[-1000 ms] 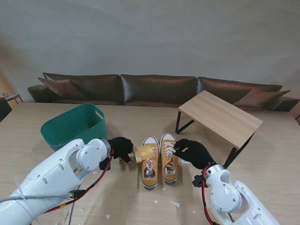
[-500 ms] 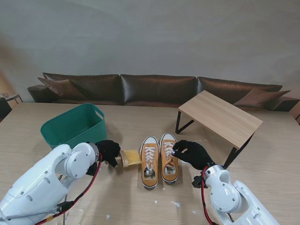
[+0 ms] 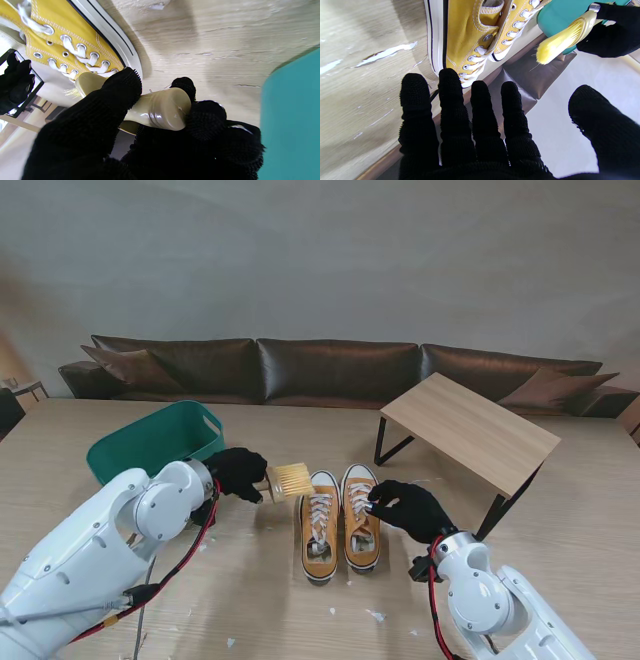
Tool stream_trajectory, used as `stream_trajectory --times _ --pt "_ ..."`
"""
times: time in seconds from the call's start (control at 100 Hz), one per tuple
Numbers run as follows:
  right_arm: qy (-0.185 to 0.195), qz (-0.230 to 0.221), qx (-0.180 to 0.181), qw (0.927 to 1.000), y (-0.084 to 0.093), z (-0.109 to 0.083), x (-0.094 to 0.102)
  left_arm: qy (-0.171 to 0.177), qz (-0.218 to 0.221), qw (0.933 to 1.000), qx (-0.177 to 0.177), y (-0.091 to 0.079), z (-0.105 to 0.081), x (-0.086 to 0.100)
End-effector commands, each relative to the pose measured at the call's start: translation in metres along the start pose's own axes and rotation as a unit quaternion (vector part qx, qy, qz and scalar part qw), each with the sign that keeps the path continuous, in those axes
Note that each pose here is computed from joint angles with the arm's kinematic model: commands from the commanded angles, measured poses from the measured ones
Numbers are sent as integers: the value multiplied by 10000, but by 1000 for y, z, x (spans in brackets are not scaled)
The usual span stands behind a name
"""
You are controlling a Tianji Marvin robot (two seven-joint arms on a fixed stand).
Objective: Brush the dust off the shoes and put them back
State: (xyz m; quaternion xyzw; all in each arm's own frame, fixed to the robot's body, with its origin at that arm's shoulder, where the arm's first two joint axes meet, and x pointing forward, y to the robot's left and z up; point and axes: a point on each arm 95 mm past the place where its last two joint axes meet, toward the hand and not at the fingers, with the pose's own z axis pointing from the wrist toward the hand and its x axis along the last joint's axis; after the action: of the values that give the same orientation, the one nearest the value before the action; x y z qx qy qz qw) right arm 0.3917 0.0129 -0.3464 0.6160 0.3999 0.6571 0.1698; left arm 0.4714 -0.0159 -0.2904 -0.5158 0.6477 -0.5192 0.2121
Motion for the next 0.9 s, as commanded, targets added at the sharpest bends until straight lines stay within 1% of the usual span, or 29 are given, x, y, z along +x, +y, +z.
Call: stream_trajectory --times 0.0,0.12,0.25,0.32,0.39,0.49,0.61,0.77,0.89 --pt "-10 21 71 10000 -4 0 1 59 -17 10000 -64 -4 10 6" --pt "-41 29 70 10000 -5 2 0 103 -232 9996 -152 2 29 6" --pt "-68 37 66 9999 -5 3 -2 59 -425 9986 -294 13 48 3" --pt "-81 39 58 9999 -5 4 -2 17 -502 9981 -366 19 54 2" --pt "-96 51 49 9999 -5 5 -2 -27 -523 9975 -466 25 56 0" --pt "-113 70 51 9999 -5 6 -3 -126 -511 9969 -578 32 54 -1" --pt "-121 81 85 9999 -6 6 -4 -266 -417 9964 -687 39 45 -4" --pt "-115 82 119 9998 -6 6 -4 -447 -220 9949 -875 42 29 -8" --pt "-107 93 122 9998 -7 6 -4 -532 -5 9937 -982 40 16 -11"
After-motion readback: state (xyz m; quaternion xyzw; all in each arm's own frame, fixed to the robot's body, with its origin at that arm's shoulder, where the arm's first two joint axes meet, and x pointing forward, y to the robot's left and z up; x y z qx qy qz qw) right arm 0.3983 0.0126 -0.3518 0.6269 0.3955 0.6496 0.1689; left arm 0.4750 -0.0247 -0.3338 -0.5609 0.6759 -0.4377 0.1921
